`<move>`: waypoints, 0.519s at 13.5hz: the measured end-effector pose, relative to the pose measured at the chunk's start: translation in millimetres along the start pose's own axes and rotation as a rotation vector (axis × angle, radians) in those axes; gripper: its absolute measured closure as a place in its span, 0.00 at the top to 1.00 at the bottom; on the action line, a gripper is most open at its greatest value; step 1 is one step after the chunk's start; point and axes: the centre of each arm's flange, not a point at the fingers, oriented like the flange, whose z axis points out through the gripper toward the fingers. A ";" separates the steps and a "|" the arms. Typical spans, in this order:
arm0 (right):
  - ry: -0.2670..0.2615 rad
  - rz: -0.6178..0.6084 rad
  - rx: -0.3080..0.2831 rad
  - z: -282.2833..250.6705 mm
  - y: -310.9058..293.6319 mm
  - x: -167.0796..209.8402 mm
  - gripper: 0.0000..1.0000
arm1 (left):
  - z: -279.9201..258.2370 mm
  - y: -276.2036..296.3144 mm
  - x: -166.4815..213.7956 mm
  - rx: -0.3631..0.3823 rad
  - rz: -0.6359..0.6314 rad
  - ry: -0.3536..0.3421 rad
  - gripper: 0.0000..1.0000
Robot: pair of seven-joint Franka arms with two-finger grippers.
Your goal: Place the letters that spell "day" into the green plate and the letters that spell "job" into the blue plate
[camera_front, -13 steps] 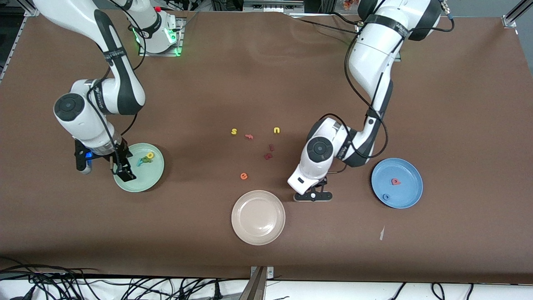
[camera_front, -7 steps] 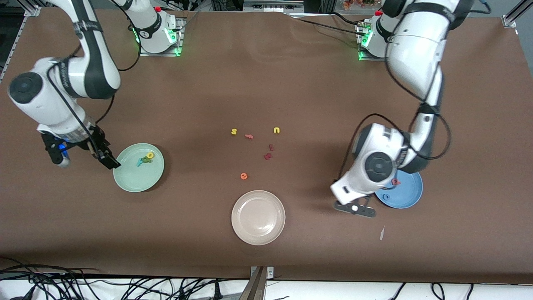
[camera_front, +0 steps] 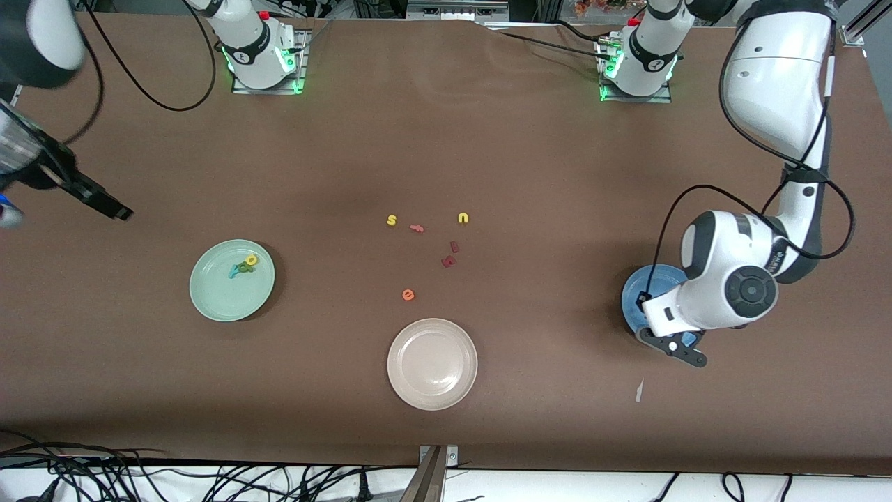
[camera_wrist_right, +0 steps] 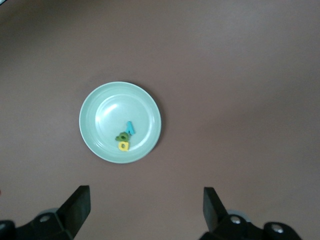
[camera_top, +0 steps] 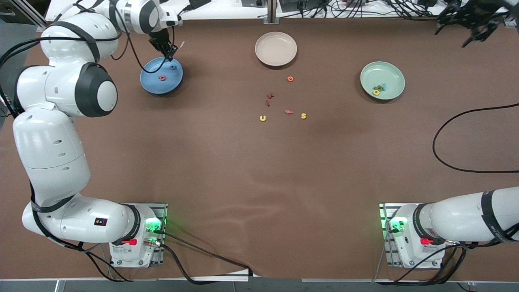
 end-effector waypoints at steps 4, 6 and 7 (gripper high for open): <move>-0.011 -0.103 -0.001 -77.4 36.7 5.7 1.00 | -1.1 -12.3 -4.7 -0.004 -0.004 0.006 0.49; -0.017 -0.131 -0.007 -87.0 26.3 3.9 1.00 | -16.3 -12.7 0.1 0.005 -0.004 0.033 0.69; -0.017 -0.153 -0.010 -89.8 16.0 3.0 1.00 | -27.4 -16.3 1.2 0.012 -0.009 0.047 0.78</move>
